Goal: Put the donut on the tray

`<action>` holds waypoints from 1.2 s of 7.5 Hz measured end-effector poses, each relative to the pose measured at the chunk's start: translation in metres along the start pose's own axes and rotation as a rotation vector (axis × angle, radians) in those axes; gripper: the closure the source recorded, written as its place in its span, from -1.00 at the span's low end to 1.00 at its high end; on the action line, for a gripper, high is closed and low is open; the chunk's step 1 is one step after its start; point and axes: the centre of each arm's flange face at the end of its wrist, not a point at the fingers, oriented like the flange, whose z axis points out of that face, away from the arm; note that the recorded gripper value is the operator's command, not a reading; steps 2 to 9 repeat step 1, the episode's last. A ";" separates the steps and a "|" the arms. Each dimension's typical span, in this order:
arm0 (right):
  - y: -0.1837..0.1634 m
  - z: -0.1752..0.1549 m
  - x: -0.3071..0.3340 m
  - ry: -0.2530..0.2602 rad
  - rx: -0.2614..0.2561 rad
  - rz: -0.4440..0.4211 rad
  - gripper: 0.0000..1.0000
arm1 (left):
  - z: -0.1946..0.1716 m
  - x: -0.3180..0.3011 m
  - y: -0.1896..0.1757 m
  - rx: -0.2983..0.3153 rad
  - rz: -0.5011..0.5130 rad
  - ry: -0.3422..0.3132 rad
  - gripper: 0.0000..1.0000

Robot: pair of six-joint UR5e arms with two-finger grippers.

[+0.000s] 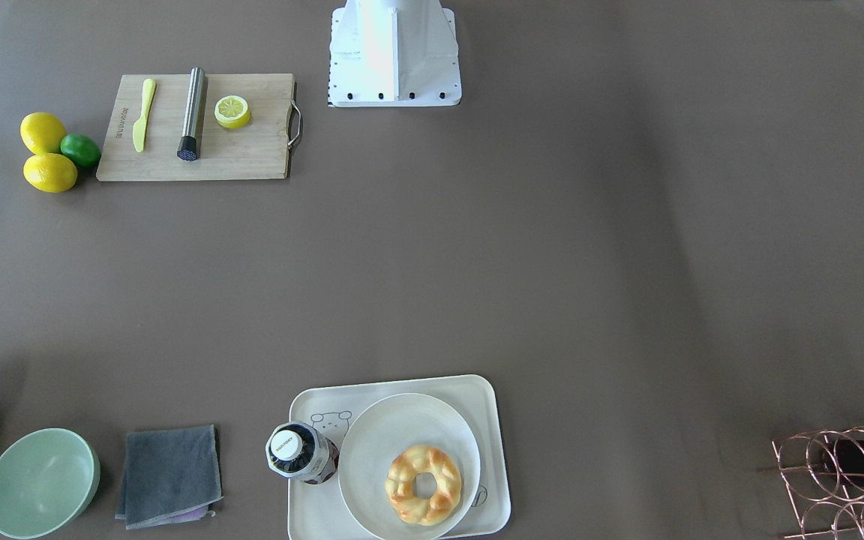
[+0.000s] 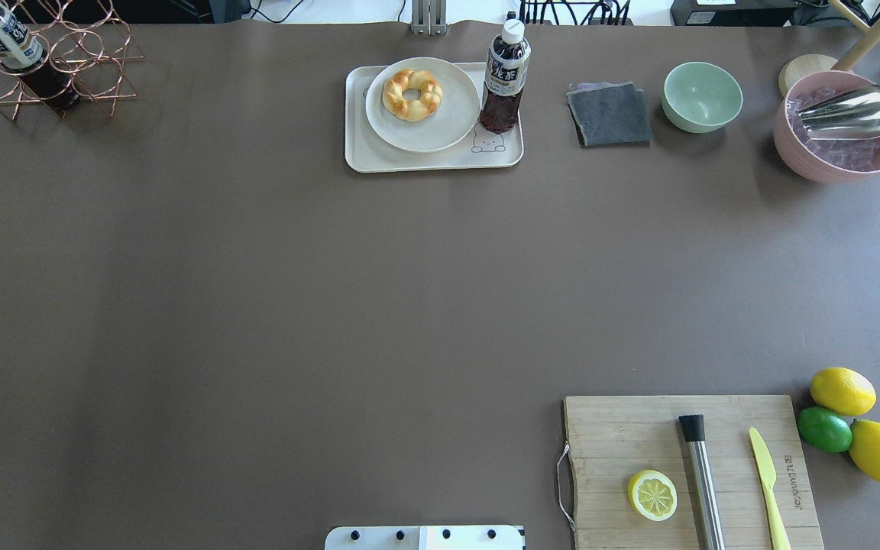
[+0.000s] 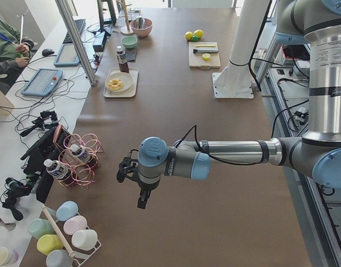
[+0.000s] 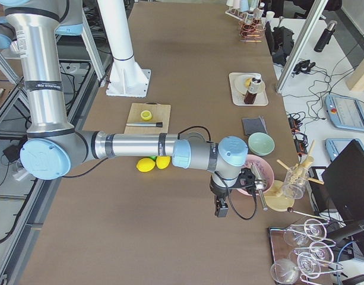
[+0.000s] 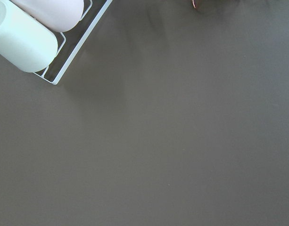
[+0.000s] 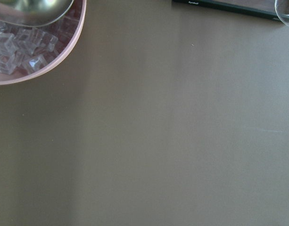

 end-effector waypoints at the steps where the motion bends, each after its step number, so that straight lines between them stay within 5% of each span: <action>1: 0.000 0.000 0.000 0.000 0.000 0.000 -1.00 | -0.001 0.000 0.000 0.001 -0.001 0.000 -0.98; 9: 0.000 0.000 0.000 0.000 0.000 0.000 -1.00 | -0.001 0.000 0.000 0.001 -0.001 0.000 -0.98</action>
